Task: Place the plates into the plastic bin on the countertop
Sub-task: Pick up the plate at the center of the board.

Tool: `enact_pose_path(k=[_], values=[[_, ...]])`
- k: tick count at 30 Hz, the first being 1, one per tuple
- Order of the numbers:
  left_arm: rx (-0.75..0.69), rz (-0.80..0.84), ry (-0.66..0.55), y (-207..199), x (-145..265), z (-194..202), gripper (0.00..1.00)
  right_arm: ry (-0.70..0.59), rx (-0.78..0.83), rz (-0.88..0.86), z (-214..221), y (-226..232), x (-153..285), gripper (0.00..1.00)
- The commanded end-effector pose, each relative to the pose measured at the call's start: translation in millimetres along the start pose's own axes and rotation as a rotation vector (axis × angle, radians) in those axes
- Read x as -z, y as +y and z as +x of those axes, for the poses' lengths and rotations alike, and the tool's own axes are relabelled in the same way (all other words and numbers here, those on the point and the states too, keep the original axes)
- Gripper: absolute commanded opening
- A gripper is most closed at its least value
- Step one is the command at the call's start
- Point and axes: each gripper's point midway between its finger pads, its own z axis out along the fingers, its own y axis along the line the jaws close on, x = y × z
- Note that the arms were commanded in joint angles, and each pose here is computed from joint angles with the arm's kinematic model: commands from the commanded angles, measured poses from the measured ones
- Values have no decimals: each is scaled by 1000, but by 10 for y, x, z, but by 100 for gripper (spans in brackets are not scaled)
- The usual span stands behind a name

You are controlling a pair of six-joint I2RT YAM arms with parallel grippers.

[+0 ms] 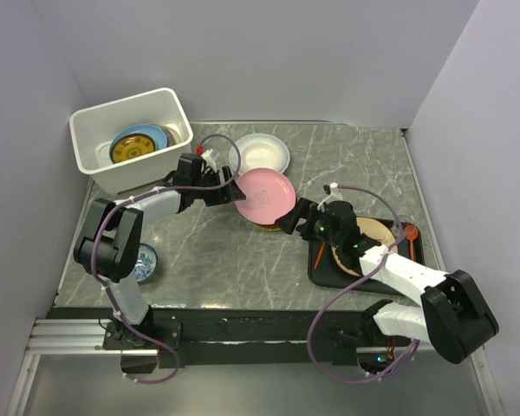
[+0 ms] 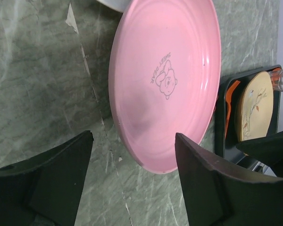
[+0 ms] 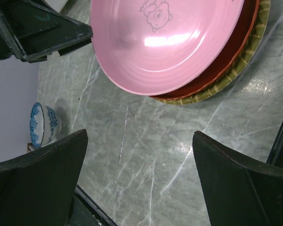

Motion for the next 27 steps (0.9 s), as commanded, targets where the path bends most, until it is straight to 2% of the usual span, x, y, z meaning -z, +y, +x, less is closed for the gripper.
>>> enact_pose_path(k=[1,11,13,14,18,27], values=[[-21,44,-2,-91,-59,-25,73,-34,3,-42,-87,98,-42,99],[-17,45,22,-62,-129,7,62,-23,-1,-37,-75,90,-104,99],[-16,51,28,-65,-134,10,51,-19,-1,-34,-74,82,-111,99],[-17,51,30,-64,-139,10,36,-18,-1,-33,-71,78,-113,99],[-17,52,22,-76,-134,-12,1,-21,-3,-30,-71,73,-103,99],[-15,48,-1,-102,-71,-36,1,-36,5,-22,-73,50,-15,99]])
